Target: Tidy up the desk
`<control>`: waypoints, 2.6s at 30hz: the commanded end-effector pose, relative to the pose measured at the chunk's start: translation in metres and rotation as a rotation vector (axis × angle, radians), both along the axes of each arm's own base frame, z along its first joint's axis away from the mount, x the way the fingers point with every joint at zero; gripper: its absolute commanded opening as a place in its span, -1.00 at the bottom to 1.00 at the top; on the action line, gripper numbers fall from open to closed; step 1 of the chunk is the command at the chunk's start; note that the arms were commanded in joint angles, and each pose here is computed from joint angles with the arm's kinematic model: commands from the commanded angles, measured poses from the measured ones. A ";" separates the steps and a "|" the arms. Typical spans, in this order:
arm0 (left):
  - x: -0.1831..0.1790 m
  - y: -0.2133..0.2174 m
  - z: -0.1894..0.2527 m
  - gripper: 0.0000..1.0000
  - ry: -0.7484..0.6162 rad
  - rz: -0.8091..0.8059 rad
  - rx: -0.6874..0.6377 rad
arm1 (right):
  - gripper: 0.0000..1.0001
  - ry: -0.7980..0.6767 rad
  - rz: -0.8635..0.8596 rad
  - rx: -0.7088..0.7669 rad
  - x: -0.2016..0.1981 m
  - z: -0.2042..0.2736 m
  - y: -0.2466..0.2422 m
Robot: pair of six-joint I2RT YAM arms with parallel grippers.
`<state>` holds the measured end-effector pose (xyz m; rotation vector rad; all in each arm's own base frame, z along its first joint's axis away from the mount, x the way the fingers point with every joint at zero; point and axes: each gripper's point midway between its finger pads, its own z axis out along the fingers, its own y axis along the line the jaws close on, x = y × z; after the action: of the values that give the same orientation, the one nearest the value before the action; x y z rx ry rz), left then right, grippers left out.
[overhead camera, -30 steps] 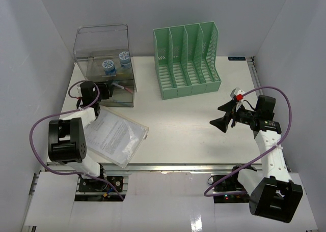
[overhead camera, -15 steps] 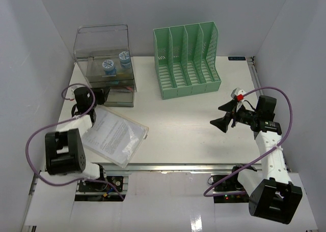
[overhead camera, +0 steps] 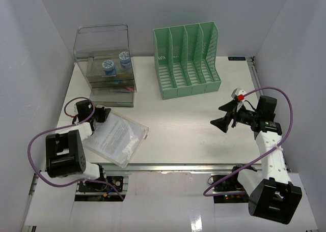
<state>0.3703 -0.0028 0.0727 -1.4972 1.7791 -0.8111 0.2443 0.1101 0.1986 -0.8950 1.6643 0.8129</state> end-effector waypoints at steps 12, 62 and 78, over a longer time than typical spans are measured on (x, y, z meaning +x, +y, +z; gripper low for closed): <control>0.079 -0.005 -0.011 -0.72 -0.030 -0.103 -0.087 | 0.93 0.004 -0.009 0.002 0.004 -0.005 -0.003; -0.094 -0.048 0.101 0.96 -0.400 -0.358 0.098 | 0.91 0.210 0.228 -0.285 0.010 -0.037 0.109; -0.153 -0.071 0.132 0.96 -0.457 -0.456 0.201 | 0.81 0.519 0.305 -0.386 0.028 -0.110 0.331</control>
<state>0.2313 -0.0716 0.1988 -0.7303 1.7599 -1.1010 0.2652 0.4111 0.0910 -1.3878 2.1755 0.9797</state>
